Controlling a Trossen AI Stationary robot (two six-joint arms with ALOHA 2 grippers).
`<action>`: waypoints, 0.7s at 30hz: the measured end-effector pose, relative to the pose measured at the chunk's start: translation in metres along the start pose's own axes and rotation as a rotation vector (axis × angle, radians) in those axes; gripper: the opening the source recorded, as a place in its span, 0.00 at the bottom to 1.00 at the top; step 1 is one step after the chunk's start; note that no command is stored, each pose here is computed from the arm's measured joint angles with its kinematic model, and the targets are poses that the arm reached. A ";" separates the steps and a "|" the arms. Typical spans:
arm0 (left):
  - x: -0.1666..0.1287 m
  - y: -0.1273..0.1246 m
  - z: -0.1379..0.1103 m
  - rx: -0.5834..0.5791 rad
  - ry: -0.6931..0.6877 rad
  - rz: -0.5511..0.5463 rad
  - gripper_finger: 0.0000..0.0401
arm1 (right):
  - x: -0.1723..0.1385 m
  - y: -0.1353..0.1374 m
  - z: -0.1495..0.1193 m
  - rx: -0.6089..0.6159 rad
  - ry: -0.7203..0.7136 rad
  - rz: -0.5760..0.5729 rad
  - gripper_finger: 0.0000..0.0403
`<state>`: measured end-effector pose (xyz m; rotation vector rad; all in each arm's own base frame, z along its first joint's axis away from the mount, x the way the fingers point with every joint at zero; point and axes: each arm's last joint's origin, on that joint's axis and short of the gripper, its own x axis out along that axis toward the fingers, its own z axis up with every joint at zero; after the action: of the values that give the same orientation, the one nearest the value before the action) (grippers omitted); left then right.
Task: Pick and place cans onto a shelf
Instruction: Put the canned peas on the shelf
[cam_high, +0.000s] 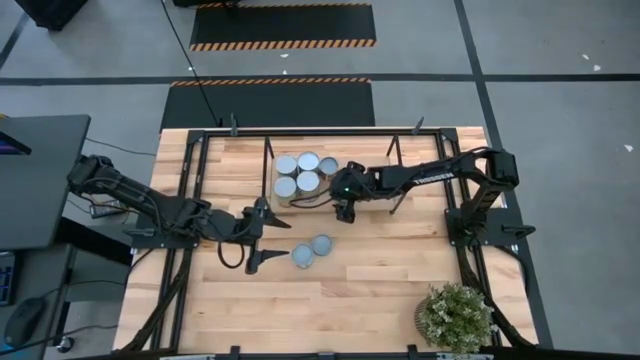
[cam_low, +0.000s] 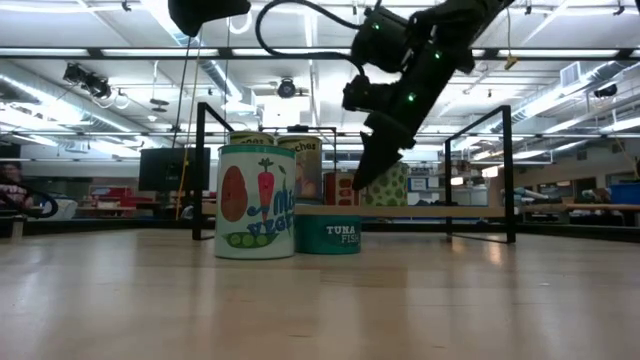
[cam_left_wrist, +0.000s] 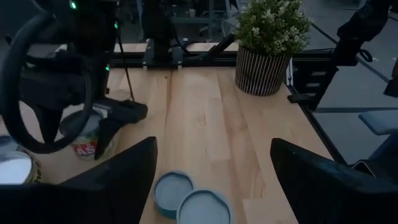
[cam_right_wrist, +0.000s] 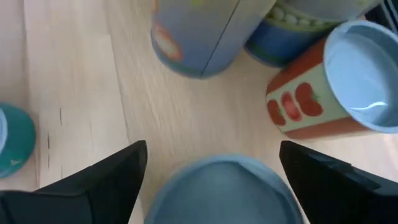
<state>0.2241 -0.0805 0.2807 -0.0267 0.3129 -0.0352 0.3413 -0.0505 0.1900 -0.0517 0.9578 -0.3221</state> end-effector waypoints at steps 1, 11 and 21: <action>0.000 0.000 0.000 -0.003 0.001 0.000 0.79 | -0.002 0.000 0.002 -0.009 0.012 -0.003 0.93; 0.000 0.000 0.000 -0.022 0.006 -0.014 0.79 | -0.033 0.015 0.013 -0.096 0.068 -0.039 0.93; 0.000 0.000 -0.001 -0.026 0.011 -0.013 0.79 | -0.048 0.033 -0.006 -0.149 0.203 -0.238 0.93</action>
<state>0.2239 -0.0808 0.2798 -0.0540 0.3242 -0.0446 0.3191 -0.0049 0.2186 -0.2749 1.1793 -0.4811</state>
